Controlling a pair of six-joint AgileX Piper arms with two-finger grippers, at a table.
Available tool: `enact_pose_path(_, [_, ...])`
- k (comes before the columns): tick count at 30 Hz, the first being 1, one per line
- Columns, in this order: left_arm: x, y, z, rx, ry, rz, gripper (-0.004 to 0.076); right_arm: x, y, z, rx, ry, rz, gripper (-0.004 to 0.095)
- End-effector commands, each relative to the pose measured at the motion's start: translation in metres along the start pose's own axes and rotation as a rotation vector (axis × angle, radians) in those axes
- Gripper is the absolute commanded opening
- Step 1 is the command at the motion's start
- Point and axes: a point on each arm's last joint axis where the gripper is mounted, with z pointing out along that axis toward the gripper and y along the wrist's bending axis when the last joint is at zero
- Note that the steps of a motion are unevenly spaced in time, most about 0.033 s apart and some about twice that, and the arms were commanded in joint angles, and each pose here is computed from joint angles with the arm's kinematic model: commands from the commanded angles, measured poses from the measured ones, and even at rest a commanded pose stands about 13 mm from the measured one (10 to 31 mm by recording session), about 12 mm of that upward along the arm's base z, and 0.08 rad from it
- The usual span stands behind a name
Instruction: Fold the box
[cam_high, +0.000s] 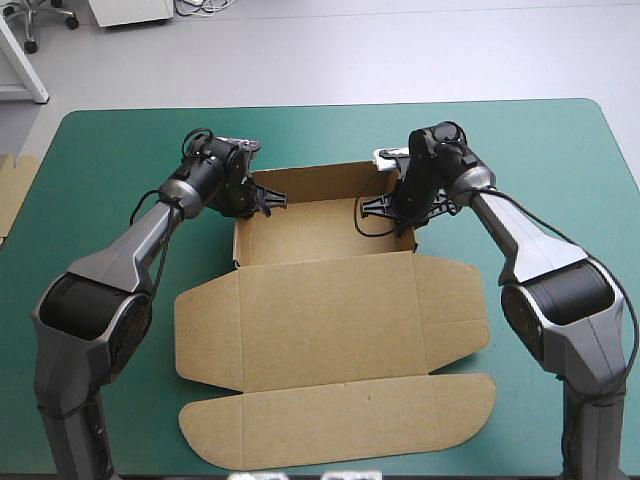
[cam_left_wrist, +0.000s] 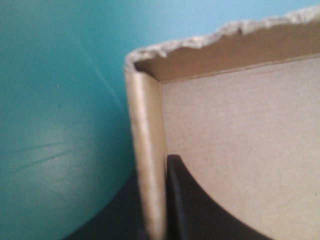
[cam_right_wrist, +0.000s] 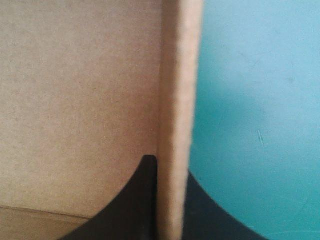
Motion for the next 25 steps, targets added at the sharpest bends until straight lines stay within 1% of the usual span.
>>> enact_pose_path(1, [-0.005, 0.003, -0.016, -0.035, -0.058, 0.077, -0.0010, -0.002, -0.002, -0.016, 0.004, -0.041, -0.038, -0.0013])
enact_pose_path(5, [-0.005, 0.002, -0.016, -0.029, -0.055, 0.074, -0.0010, -0.002, -0.002, -0.016, 0.003, -0.049, -0.067, -0.0013])
enact_pose_path(11, [-0.005, 0.002, -0.016, -0.033, -0.057, 0.112, -0.0009, -0.009, 0.000, -0.021, -0.009, -0.122, -0.115, -0.0010])
enact_pose_path(13, [-0.005, 0.002, -0.016, -0.033, -0.057, 0.117, 0.0008, -0.010, 0.000, -0.023, -0.012, -0.129, -0.143, 0.0010])
enact_pose_path(15, [-0.005, 0.002, -0.016, -0.032, -0.061, 0.117, 0.0071, -0.011, 0.001, -0.025, -0.011, -0.129, -0.187, 0.0069])
enact_pose_path(16, [-0.006, 0.002, -0.016, -0.031, -0.066, 0.117, 0.0107, -0.012, 0.001, -0.028, -0.007, -0.135, -0.194, 0.0118])
enact_pose_path(18, [-0.006, 0.002, -0.017, -0.030, -0.070, 0.117, 0.0216, -0.013, 0.001, -0.031, -0.002, -0.140, -0.197, 0.0246])
enact_pose_path(20, [-0.006, 0.001, -0.017, -0.014, -0.076, 0.109, 0.0348, -0.014, 0.001, -0.035, 0.000, -0.149, -0.196, 0.0386])
enact_pose_path(22, [-0.007, 0.001, -0.017, -0.013, -0.079, 0.109, 0.0468, -0.016, 0.002, -0.041, -0.002, -0.163, -0.195, 0.0505])
enact_pose_path(23, [-0.007, 0.000, -0.017, -0.013, -0.082, 0.109, 0.0513, -0.017, 0.002, -0.044, -0.003, -0.171, -0.194, 0.0542])
enact_pose_path(25, [-0.007, 0.000, -0.017, -0.012, -0.086, 0.109, 0.0559, -0.018, 0.002, -0.049, 0.001, -0.183, -0.194, 0.0591])
